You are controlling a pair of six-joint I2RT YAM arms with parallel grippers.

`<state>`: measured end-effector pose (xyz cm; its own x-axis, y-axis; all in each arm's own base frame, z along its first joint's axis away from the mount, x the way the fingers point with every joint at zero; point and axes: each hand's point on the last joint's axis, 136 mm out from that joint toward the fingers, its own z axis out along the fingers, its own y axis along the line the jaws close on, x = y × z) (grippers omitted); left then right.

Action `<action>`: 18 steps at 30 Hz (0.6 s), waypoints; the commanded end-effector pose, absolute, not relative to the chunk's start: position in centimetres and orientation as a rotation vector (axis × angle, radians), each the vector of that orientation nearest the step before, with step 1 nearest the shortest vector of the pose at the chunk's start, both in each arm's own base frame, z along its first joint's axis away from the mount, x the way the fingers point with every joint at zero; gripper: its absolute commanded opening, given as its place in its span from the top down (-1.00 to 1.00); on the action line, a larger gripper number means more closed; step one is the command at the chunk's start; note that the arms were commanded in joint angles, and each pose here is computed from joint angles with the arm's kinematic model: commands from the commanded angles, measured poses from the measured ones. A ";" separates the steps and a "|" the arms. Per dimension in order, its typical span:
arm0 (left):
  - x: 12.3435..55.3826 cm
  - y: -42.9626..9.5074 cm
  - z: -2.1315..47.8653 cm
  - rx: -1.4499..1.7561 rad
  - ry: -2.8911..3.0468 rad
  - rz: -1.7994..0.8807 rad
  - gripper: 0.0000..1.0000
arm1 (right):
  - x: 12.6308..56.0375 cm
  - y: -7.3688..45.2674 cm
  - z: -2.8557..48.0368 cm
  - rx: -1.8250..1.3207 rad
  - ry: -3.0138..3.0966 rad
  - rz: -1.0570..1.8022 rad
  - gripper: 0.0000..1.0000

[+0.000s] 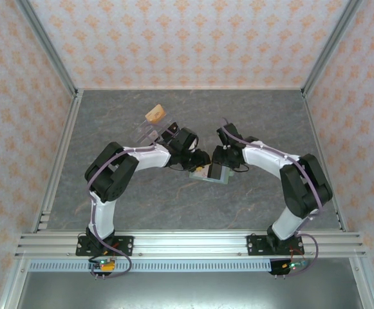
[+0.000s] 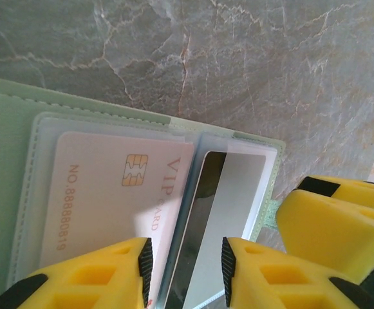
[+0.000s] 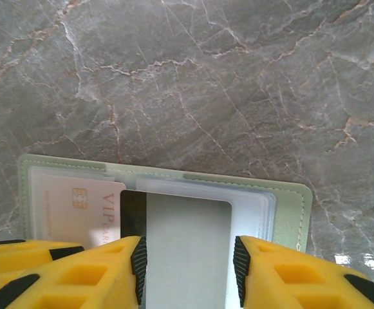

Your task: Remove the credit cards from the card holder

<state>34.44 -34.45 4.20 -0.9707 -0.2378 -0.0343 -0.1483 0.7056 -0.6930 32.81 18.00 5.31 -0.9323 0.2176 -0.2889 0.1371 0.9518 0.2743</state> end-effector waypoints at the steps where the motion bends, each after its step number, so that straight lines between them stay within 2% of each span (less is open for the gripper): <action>1: 34.4 -35.2 4.7 -0.272 2.800 -1.140 0.30 | 32.6 17.6 5.2 0.249 2.816 0.285 0.14; 18: 34.0 -36.0 3.6 -0.238 2.840 -1.129 0.45 | 32.1 17.7 3.2 0.263 2.889 0.241 0.14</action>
<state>34.31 -35.21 3.31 -0.9792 -0.2024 -0.0170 -0.1369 0.7195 -0.6809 31.99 17.26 2.98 -0.9545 0.2027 -0.2186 0.1626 0.9686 0.1880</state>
